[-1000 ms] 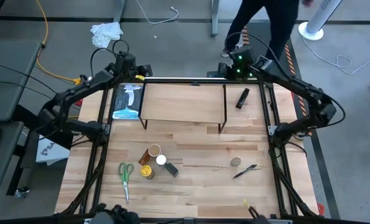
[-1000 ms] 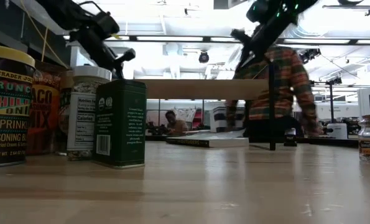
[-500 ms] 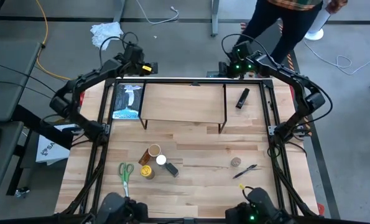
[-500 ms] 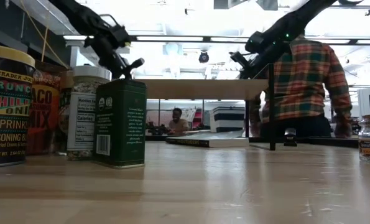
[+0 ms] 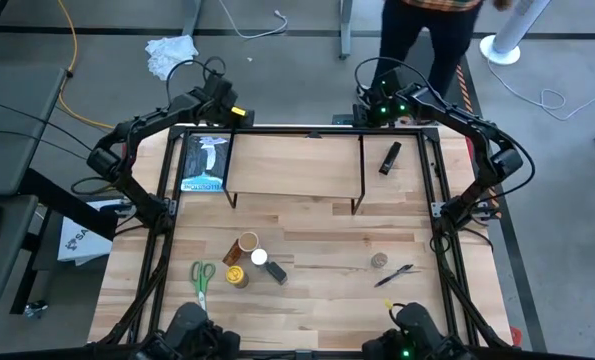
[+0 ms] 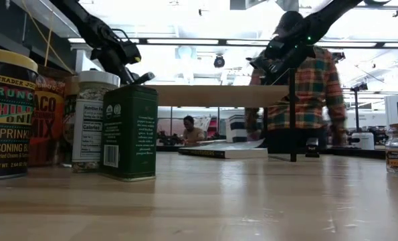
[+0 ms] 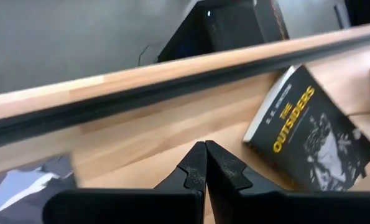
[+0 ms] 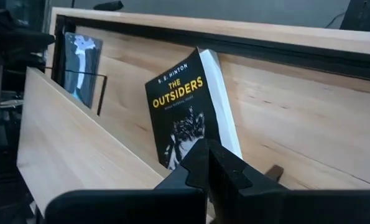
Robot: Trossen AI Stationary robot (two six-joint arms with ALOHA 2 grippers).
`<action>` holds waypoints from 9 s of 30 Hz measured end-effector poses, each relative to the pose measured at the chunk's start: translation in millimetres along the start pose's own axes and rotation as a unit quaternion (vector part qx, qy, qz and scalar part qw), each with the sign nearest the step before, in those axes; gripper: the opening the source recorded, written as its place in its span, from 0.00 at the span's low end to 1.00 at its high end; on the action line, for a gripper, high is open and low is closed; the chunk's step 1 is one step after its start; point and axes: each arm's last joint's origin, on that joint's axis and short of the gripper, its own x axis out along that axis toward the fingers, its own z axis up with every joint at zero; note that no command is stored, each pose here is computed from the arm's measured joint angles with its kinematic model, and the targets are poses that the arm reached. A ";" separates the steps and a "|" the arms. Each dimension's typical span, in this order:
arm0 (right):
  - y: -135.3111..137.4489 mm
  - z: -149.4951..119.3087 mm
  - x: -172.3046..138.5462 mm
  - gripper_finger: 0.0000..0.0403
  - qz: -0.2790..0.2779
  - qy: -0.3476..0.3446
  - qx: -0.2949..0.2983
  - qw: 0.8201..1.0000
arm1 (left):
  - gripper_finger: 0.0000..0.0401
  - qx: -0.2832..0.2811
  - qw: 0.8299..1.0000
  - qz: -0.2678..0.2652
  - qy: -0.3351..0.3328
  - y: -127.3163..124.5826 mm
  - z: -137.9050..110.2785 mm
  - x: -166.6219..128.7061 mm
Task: Shelf spices
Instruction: Adjust the shelf, then put the black seasoning can on the shelf
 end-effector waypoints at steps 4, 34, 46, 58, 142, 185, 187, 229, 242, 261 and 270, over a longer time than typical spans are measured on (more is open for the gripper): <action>-1.7 -3.2 0.3 0.00 -0.009 0.015 -0.005 1.000 | 0.00 0.013 1.000 0.005 0.018 -0.5 -4.2 0.4; 20.7 -42.8 15.5 0.00 -0.062 0.123 -0.079 0.987 | 0.00 0.073 0.996 0.023 0.039 -42.3 -32.8 -16.6; 33.8 -15.7 -15.2 0.00 -0.071 -0.007 -0.169 0.983 | 0.00 0.161 0.978 0.002 -0.135 -49.9 -18.4 -87.5; 108.9 -115.3 -111.0 0.00 -0.038 0.041 -0.325 0.944 | 0.00 0.274 0.926 -0.091 -0.241 -81.9 -68.8 -176.0; 129.5 -307.8 -90.2 0.00 -0.090 0.035 -0.090 0.991 | 0.00 0.395 0.884 -0.139 -0.207 -105.4 -149.1 -235.1; 127.1 -358.0 -90.9 0.00 -0.042 0.031 -0.128 0.990 | 0.00 0.442 0.863 -0.236 -0.061 -121.0 -235.3 -251.0; 126.9 -357.0 -90.5 0.00 -0.044 0.027 -0.126 0.991 | 0.00 0.438 0.860 -0.249 -0.078 -124.0 -236.4 -254.4; 159.1 -350.5 -87.2 0.42 0.088 -0.041 -0.408 0.908 | 0.58 0.512 0.802 -0.296 0.079 -222.8 -252.3 -128.1; 157.2 -349.4 -85.4 0.72 0.086 -0.006 -0.351 0.932 | 0.73 0.738 0.601 -0.271 0.142 -256.8 -282.4 -86.6; 151.8 -348.7 -84.6 0.73 0.060 -0.003 -0.360 0.931 | 0.73 0.738 0.617 -0.174 0.210 -257.4 -346.7 -34.3; 148.7 -348.8 -84.3 0.73 0.048 0.008 -0.360 0.932 | 0.56 0.734 0.633 -0.151 0.195 -258.8 -357.2 -26.3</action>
